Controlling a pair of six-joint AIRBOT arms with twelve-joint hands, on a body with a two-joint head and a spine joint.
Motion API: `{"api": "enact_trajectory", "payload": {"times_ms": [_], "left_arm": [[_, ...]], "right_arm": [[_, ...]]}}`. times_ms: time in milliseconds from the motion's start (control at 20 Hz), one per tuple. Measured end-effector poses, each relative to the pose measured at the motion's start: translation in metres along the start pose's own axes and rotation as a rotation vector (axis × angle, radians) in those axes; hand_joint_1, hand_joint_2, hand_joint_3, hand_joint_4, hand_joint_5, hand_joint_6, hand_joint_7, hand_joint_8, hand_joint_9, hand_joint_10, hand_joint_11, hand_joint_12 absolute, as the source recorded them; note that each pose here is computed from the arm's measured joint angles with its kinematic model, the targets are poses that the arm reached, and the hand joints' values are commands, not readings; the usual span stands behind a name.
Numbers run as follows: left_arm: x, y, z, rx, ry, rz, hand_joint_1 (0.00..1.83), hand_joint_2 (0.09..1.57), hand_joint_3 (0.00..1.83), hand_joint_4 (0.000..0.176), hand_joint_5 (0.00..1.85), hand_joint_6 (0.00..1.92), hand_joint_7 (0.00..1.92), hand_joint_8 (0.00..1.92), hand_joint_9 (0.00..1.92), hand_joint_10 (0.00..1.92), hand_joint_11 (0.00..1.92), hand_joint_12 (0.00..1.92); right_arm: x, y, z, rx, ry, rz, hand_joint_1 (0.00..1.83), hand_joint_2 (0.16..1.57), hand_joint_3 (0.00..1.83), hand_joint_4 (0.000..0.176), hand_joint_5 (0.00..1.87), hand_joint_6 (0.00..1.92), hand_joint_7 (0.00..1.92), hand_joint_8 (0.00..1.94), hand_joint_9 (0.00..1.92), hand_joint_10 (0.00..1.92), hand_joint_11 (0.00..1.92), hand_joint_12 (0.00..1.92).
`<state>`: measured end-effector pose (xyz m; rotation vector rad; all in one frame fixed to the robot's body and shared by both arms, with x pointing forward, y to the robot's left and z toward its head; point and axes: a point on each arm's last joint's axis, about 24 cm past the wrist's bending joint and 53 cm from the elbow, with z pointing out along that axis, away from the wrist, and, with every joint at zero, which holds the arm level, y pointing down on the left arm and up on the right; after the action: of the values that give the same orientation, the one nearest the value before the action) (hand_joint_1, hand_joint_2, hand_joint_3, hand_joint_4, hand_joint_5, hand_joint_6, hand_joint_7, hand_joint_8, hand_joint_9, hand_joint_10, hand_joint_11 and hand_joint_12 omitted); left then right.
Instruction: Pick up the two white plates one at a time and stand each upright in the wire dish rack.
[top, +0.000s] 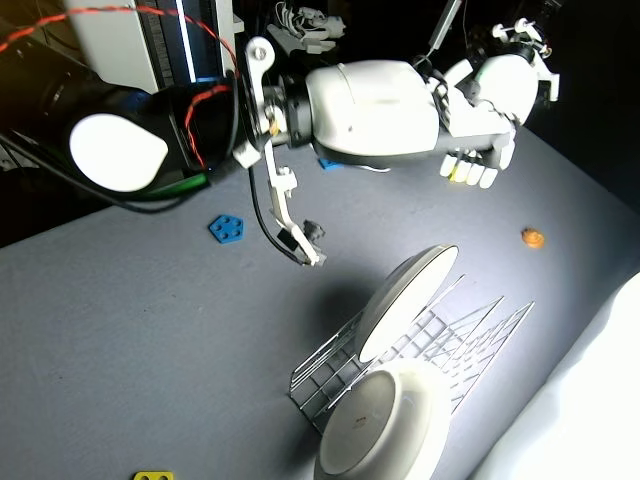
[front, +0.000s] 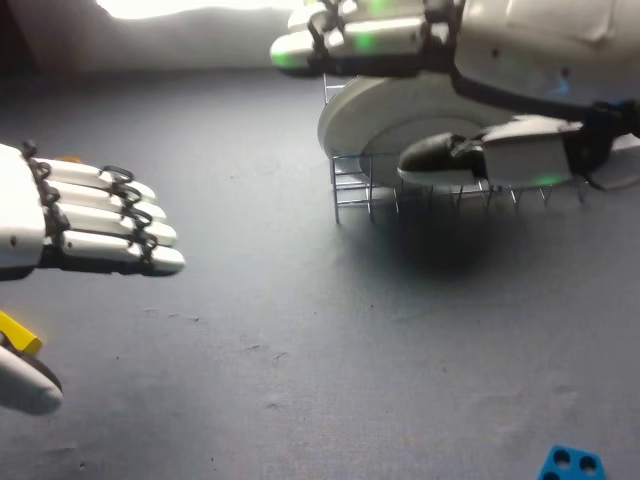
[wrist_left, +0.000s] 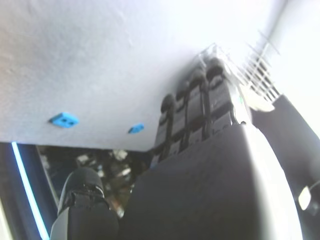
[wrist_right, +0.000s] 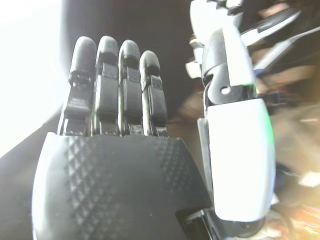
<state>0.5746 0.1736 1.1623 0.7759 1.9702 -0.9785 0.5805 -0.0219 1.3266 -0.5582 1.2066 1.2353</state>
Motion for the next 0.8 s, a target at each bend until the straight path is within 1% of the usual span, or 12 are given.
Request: {"api": "enact_trajectory", "payload": {"times_ms": [50,150,200,300,350,400,450,500,600,650,700,800], "left_arm": [[-0.002,-0.008,0.002,0.017,0.003,0.032,0.0,1.03,0.0,0.0,0.07,0.01,0.06,0.01,0.05,0.0,0.0,0.09],[-0.006,-0.029,0.002,0.068,-0.002,0.077,0.0,1.03,0.0,0.0,0.06,0.0,0.05,0.0,0.04,0.0,0.0,0.07],[-0.005,-0.041,0.001,0.095,0.006,0.1,0.0,1.03,0.0,0.0,0.08,0.0,0.07,0.0,0.05,0.0,0.0,0.11],[-0.004,-0.05,0.001,0.117,0.015,0.121,0.0,1.04,0.0,0.0,0.07,0.0,0.07,0.0,0.05,0.0,0.0,0.13],[-0.006,-0.053,0.002,0.122,0.017,0.131,0.0,1.03,0.0,0.0,0.07,0.0,0.07,0.0,0.05,0.0,0.0,0.13],[-0.009,-0.055,0.004,0.12,0.009,0.136,0.0,1.03,0.0,0.0,0.04,0.0,0.04,0.0,0.02,0.0,0.0,0.04],[-0.01,-0.058,0.005,0.122,0.007,0.14,0.0,1.03,0.0,0.0,0.06,0.01,0.06,0.01,0.04,0.01,0.02,0.03],[-0.009,-0.06,0.005,0.122,0.014,0.153,0.0,1.04,0.0,0.0,0.07,0.02,0.07,0.02,0.04,0.01,0.02,0.03],[0.003,-0.066,0.009,0.131,0.056,0.197,0.0,1.04,0.0,0.0,0.06,0.01,0.06,0.01,0.04,0.01,0.01,0.03],[0.008,-0.07,0.01,0.141,0.076,0.219,0.0,1.04,0.0,0.0,0.06,0.01,0.05,0.01,0.04,0.01,0.01,0.03],[0.01,-0.073,0.01,0.147,0.084,0.23,0.0,1.04,0.0,0.0,0.07,0.01,0.07,0.01,0.05,0.01,0.02,0.04],[0.006,-0.075,0.007,0.148,0.073,0.24,0.0,1.05,0.0,0.0,0.08,0.0,0.08,0.0,0.05,0.0,0.0,0.07]], "right_arm": [[0.002,0.001,-0.001,-0.007,0.014,-0.008,1.0,1.09,0.0,0.0,0.38,0.01,0.44,0.01,0.41,0.01,0.0,1.17],[0.012,0.006,-0.005,-0.028,0.065,-0.023,0.99,1.09,0.0,0.0,0.38,0.0,0.43,0.0,0.41,0.01,0.0,1.15],[0.019,0.01,-0.006,-0.047,0.094,-0.026,0.99,1.1,0.0,0.0,0.39,0.01,0.43,0.01,0.41,0.01,0.0,1.15],[0.021,0.013,-0.006,-0.062,0.11,-0.028,1.0,1.1,0.0,0.0,0.39,0.01,0.43,0.0,0.41,0.01,0.0,1.13],[0.019,0.015,-0.006,-0.068,0.102,-0.022,1.02,1.08,0.0,0.0,0.42,0.02,0.45,0.01,0.42,0.01,0.0,1.14],[0.017,0.015,-0.006,-0.069,0.099,-0.019,1.01,1.08,0.0,0.0,0.42,0.02,0.46,0.01,0.43,0.02,0.0,1.15],[0.016,0.015,-0.007,-0.069,0.098,-0.021,1.01,1.08,0.0,0.0,0.43,0.02,0.46,0.01,0.44,0.02,0.0,1.15],[0.017,0.015,-0.007,-0.069,0.103,-0.029,0.97,1.09,0.0,0.0,0.42,0.01,0.46,0.01,0.43,0.01,0.0,1.15],[0.019,0.014,-0.008,-0.066,0.111,-0.035,1.03,1.06,0.0,0.0,0.45,0.02,0.48,0.01,0.45,0.02,0.0,1.17],[0.019,0.014,-0.008,-0.066,0.11,-0.031,1.02,1.06,0.0,0.0,0.44,0.02,0.48,0.01,0.45,0.02,0.0,1.17],[0.019,0.014,-0.008,-0.067,0.109,-0.03,1.04,1.05,0.0,0.0,0.45,0.02,0.49,0.01,0.46,0.02,0.0,1.17],[0.019,0.014,-0.008,-0.065,0.111,-0.023,1.01,1.06,0.0,0.0,0.45,0.02,0.49,0.01,0.46,0.02,0.0,1.17]]}}
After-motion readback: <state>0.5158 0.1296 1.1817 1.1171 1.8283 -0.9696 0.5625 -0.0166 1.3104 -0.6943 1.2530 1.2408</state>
